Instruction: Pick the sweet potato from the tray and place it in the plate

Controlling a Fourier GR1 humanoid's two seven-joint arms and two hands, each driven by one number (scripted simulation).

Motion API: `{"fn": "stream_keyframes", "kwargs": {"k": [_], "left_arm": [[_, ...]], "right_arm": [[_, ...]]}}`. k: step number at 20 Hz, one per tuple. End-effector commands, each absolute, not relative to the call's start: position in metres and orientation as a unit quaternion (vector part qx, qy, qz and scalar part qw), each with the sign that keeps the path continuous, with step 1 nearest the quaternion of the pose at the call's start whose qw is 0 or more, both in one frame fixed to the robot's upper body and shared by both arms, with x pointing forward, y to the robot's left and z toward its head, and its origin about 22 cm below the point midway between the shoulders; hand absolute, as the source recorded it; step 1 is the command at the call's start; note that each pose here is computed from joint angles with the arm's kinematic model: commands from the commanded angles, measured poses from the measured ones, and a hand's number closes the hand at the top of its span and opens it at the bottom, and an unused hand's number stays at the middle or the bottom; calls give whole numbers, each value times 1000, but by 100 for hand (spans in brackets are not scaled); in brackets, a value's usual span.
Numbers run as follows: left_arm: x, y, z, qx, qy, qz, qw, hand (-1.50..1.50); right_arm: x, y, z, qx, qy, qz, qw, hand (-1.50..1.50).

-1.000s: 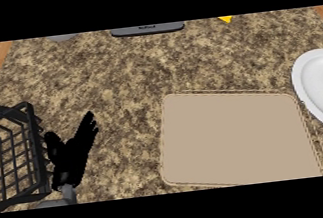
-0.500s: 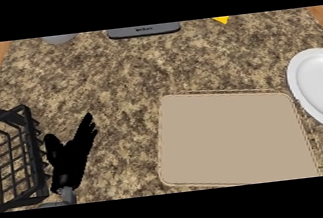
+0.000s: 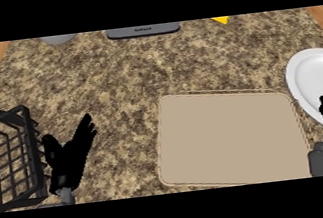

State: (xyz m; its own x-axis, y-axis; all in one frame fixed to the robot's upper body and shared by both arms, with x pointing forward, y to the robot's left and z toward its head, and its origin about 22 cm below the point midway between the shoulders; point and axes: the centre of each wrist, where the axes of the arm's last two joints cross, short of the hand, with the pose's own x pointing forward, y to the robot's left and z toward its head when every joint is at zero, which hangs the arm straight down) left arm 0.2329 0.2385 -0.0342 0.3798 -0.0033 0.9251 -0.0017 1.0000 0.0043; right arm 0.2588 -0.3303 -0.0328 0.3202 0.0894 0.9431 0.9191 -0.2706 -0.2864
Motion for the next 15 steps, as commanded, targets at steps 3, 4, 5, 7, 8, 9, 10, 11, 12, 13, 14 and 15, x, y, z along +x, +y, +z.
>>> {"fn": "stream_keyframes", "kwargs": {"k": [3, 4, 5, 7, 8, 9, 10, 11, 12, 13, 14, 15], "left_arm": [[230, 252, -36, 4, -556, -5, 831, 0], [240, 249, -18, -1, -563, -6, 827, 0], [232, 239, -28, 6, -559, -8, 829, 0], [230, 249, -37, 4, -558, 0, 830, 0], [235, 242, -30, -4, -560, -7, 829, 0], [241, 236, -47, -5, -556, -8, 831, 0], [231, 233, -25, 4, -563, -6, 826, 0], [220, 221, -37, 0, -561, 6, 828, 0], [226, 252, -36, 3, -559, -9, 829, 0], [234, 229, -35, 0, -558, -5, 830, 0], [242, 232, -34, 6, -561, -4, 828, 0], [229, 239, -34, 5, -559, -2, 829, 0]], "right_arm": [[237, -297, -57, -656, -387, -435, 480, -150], [228, -293, -60, -647, -381, -438, 494, -150], [222, -294, -62, -651, -374, -431, 501, -150], [234, -285, -62, -644, -384, -425, 507, -150], [222, -282, -68, -642, -377, -424, 515, -150], [235, -285, -61, -644, -380, -419, 514, -150], [238, -283, -68, -645, -375, -425, 513, -150], [227, -282, -68, -640, -372, -429, 517, -150], [240, -278, -71, -642, -374, -419, 522, -150], [232, -280, -65, -637, -373, -428, 521, -150], [233, -280, -62, -637, -372, -421, 529, -150], [245, -281, -58, -635, -375, -432, 519, -150]]}}
